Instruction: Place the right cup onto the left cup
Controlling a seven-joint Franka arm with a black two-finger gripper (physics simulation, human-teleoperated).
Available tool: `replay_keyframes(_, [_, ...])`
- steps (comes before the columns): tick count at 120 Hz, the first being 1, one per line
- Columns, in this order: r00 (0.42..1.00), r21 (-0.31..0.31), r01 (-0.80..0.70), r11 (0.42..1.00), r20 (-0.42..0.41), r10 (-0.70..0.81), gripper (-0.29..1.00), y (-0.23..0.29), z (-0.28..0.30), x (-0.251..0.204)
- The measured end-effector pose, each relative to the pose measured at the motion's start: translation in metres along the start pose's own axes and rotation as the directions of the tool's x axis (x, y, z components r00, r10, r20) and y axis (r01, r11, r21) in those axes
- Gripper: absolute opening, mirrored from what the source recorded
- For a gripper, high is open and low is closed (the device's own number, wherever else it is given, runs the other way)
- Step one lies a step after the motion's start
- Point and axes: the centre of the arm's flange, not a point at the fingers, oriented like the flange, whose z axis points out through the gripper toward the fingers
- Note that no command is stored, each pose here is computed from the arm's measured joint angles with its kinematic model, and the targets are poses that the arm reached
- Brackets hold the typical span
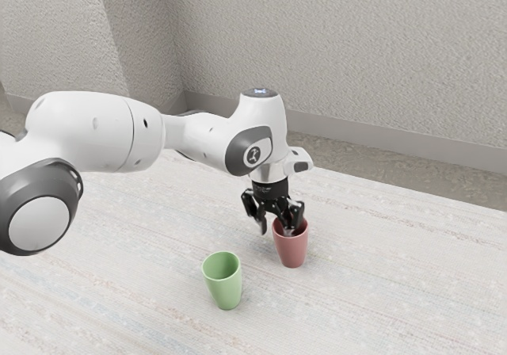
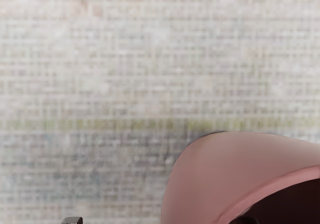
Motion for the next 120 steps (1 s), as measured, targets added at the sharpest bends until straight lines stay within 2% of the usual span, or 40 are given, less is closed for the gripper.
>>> replay_keyframes(16, [1.0,-0.001,0.001,1.0,-0.006,-0.001,0.12,0.001,-0.002,0.001])
replay_keyframes(36, [1.0,-0.001,0.006,1.0,-0.008,-0.006,-0.01,0.0,-0.004,0.002])
replay_keyframes(60, [1.0,0.0,0.008,1.0,-0.013,-0.008,-0.06,-0.001,-0.006,0.002])
replay_keyframes(92, [0.997,-0.012,0.011,1.0,-0.08,-0.012,-0.07,-0.008,-0.078,-0.011])
replay_keyframes(120, [0.994,-0.016,0.037,0.999,-0.105,-0.038,-0.08,-0.036,-0.132,-0.048])
